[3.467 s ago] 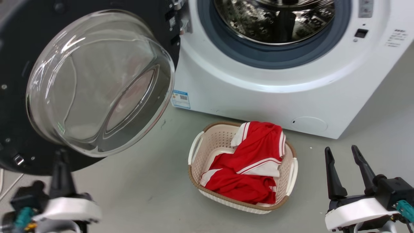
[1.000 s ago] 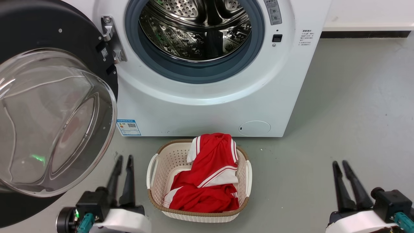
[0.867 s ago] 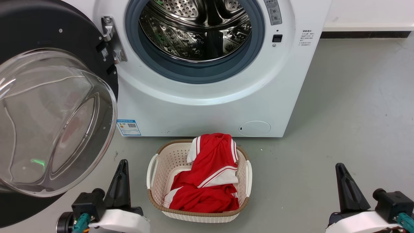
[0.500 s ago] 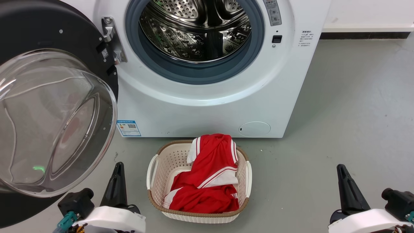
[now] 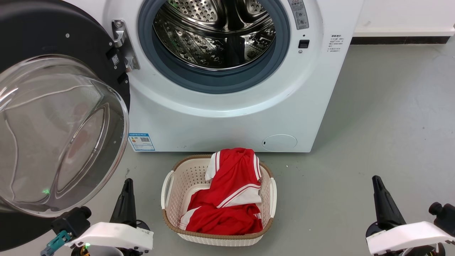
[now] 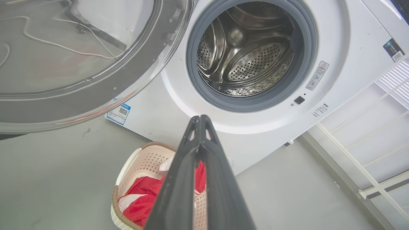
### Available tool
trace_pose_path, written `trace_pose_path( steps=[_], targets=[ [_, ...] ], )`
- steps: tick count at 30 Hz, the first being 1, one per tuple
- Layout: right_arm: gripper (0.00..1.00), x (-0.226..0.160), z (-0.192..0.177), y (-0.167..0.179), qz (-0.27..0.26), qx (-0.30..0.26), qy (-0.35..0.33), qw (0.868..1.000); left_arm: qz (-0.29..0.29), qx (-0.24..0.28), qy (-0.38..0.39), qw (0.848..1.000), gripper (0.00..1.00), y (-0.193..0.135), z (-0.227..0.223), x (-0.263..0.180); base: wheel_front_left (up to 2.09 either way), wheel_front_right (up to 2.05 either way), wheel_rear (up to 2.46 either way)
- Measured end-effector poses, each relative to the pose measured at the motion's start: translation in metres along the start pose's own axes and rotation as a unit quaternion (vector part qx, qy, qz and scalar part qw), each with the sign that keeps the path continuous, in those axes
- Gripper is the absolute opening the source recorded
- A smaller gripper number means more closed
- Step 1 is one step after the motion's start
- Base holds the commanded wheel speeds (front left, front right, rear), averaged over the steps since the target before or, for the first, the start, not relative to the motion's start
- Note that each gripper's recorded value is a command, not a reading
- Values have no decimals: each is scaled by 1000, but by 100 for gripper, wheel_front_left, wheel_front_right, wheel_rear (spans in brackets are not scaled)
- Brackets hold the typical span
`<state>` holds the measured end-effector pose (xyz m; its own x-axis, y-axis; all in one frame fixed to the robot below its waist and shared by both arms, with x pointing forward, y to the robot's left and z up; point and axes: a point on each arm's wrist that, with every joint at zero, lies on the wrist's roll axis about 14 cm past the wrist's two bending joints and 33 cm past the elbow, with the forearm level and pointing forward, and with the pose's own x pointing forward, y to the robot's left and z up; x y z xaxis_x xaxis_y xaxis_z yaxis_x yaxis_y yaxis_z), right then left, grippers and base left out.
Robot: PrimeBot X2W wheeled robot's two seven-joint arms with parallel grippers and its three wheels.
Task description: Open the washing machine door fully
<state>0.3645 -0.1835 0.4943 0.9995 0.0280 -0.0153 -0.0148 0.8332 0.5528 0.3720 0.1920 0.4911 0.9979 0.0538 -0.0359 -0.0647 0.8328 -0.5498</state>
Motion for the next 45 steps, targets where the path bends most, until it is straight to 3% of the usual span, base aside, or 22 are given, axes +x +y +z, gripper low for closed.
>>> trace_pose_path(
  steps=[19,45],
  targets=[
    [0,6,2,-5,-12,132,1,991,11,-132,14,991,0,5,0,4,0,0,0],
    [0,14,7,-8,-15,275,-3,961,6,-276,20,961,0,4,3,10,0,0,0]
  ],
)
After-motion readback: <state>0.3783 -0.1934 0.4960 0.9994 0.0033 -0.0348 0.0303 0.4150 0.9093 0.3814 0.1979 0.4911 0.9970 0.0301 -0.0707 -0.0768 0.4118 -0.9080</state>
